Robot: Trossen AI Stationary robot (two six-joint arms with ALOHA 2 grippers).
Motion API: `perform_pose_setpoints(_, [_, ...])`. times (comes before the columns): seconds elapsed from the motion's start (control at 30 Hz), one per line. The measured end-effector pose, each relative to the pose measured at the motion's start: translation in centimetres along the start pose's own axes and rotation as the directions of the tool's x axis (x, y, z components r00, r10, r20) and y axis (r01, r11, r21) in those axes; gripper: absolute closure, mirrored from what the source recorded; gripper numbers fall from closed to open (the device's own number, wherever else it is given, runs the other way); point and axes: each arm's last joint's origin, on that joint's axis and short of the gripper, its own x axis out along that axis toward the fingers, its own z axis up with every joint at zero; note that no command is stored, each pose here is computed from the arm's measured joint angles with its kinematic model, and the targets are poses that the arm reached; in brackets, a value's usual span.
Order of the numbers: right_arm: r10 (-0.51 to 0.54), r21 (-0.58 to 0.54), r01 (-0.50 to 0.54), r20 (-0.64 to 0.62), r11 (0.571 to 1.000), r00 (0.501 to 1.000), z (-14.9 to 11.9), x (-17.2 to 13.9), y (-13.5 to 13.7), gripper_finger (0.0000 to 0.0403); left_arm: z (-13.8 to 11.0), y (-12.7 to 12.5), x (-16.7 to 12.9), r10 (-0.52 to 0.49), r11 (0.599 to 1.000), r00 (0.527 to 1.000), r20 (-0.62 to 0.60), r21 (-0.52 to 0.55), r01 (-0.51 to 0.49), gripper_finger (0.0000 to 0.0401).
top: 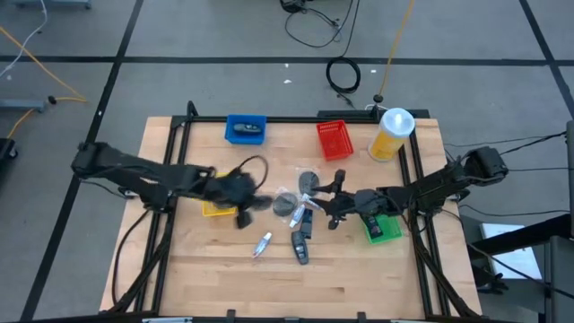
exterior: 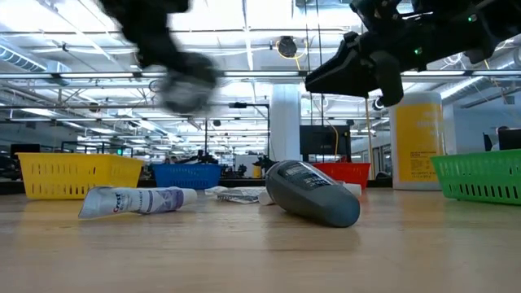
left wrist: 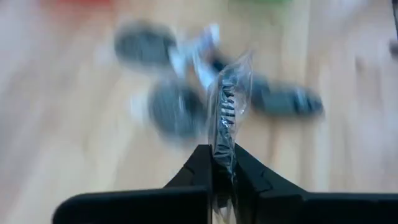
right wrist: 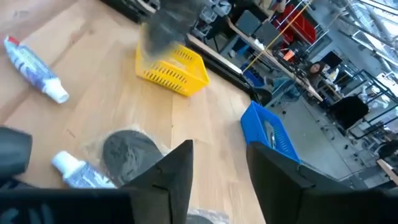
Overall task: Pick & Place Travel size toiletries
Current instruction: Put the black hairbrush into the yellow bin
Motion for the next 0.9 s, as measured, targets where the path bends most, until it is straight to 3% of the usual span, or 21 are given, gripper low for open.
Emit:
perform_pose_setpoints(0.13, [0.003, 0.014, -0.003, -0.008, 1.000, 1.000, -0.1, 0.0, 0.0, 0.0260, -2.9, -0.9, -3.3, 0.066, 0.995, 0.990, -0.123, -0.065, -0.075, 0.0387])
perform_pose_setpoints(0.3, [0.003, 0.017, -0.003, -0.009, 1.000, 1.000, -0.1, 0.1, 0.0, 0.0267, -5.4, -0.9, -6.4, 0.248, 0.957, 0.961, -0.123, -0.121, -0.263, 0.0353])
perform_pose_setpoints(0.4, [0.003, 0.017, -0.003, -0.008, 1.000, 1.000, -0.1, 0.1, 0.0, 0.0267, -6.5, -0.8, -7.5, 0.301, 0.932, 0.942, -0.145, -0.162, -0.323, 0.0356])
perform_pose_setpoints(0.63, [0.002, 0.019, -0.002, -0.006, 1.000, 1.000, -0.1, 0.1, 0.0, 0.0267, -7.8, -1.4, -7.8, 0.296, 0.938, 0.940, -0.172, -0.135, -0.320, 0.0390])
perform_pose_setpoints(0.9, [0.000, 0.021, 0.000, -0.002, 1.000, 1.000, -0.1, 0.1, 0.0, 0.0266, -10.1, 0.4, -5.5, 0.406, 0.892, 0.888, -0.218, -0.116, -0.436, 0.0345])
